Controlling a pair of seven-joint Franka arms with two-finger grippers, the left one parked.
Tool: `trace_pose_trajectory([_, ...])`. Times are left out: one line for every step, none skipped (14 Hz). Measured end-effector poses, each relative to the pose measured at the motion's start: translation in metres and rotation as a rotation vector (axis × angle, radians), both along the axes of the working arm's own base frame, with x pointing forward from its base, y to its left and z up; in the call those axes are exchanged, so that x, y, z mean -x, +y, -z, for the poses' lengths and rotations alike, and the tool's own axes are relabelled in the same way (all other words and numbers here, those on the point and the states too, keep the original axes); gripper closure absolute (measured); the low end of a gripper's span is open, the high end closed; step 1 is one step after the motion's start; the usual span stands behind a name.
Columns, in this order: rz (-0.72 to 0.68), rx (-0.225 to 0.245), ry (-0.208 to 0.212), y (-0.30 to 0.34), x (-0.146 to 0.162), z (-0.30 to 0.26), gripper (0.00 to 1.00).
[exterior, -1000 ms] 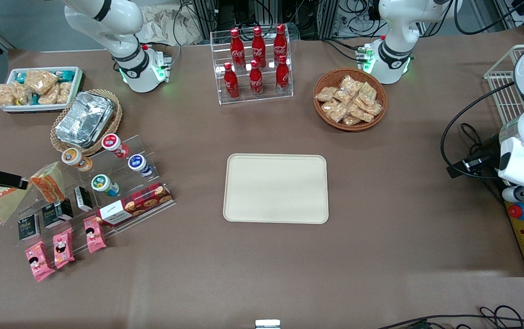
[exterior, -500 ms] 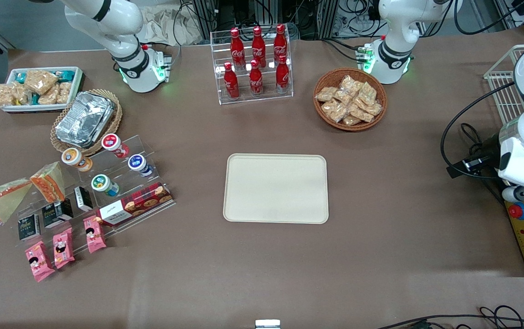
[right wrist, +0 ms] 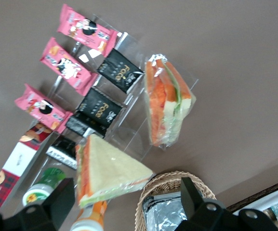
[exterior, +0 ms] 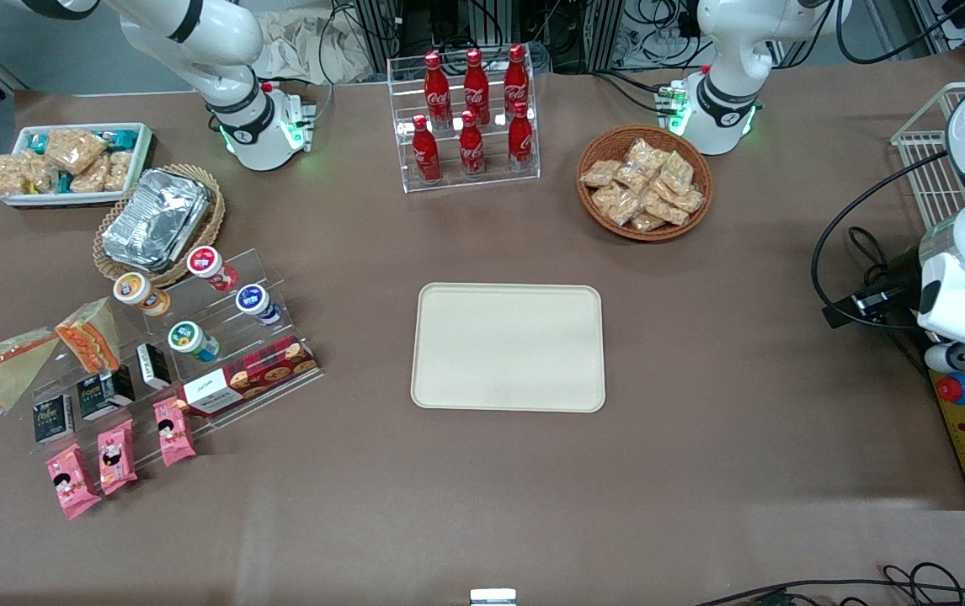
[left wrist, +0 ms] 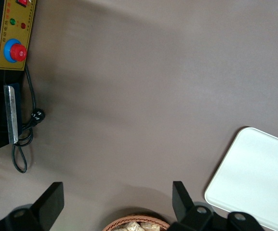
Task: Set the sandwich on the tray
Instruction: 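Close the right gripper on the wrapped sandwich's crust edge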
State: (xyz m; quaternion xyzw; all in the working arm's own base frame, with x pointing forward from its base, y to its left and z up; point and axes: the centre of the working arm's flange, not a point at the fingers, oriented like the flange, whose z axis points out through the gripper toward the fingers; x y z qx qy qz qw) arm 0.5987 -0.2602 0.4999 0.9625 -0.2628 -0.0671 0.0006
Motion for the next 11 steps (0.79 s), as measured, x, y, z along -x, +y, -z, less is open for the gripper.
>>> trace_pose_trajectory([0.012,0.001,0.005,-0.007,0.000,0.010,0.02])
trace_pose_trajectory([0.026,0.001,0.011,-0.015,0.000,0.021,0.02])
trace_pose_trajectory([0.042,-0.004,0.023,-0.023,0.003,0.033,0.02])
trace_pose_trajectory([0.057,-0.012,0.037,-0.032,0.005,0.046,0.02])
trace_pose_trajectory([0.067,-0.018,0.045,-0.038,0.006,0.056,0.02])
trace_pose_trajectory([0.071,-0.020,0.050,-0.041,0.005,0.063,0.02])
trace_pose_trajectory([0.071,-0.019,0.050,-0.041,0.004,0.066,0.02])
trace_pose_trajectory([0.069,-0.017,0.045,-0.040,0.002,0.067,0.03])
trace_pose_trajectory([0.067,-0.014,0.038,-0.039,0.001,0.067,0.05])
trace_pose_trajectory([0.066,-0.009,0.027,-0.039,-0.001,0.067,0.06])
trace_pose_trajectory([0.066,-0.003,0.017,-0.040,-0.003,0.067,0.06])
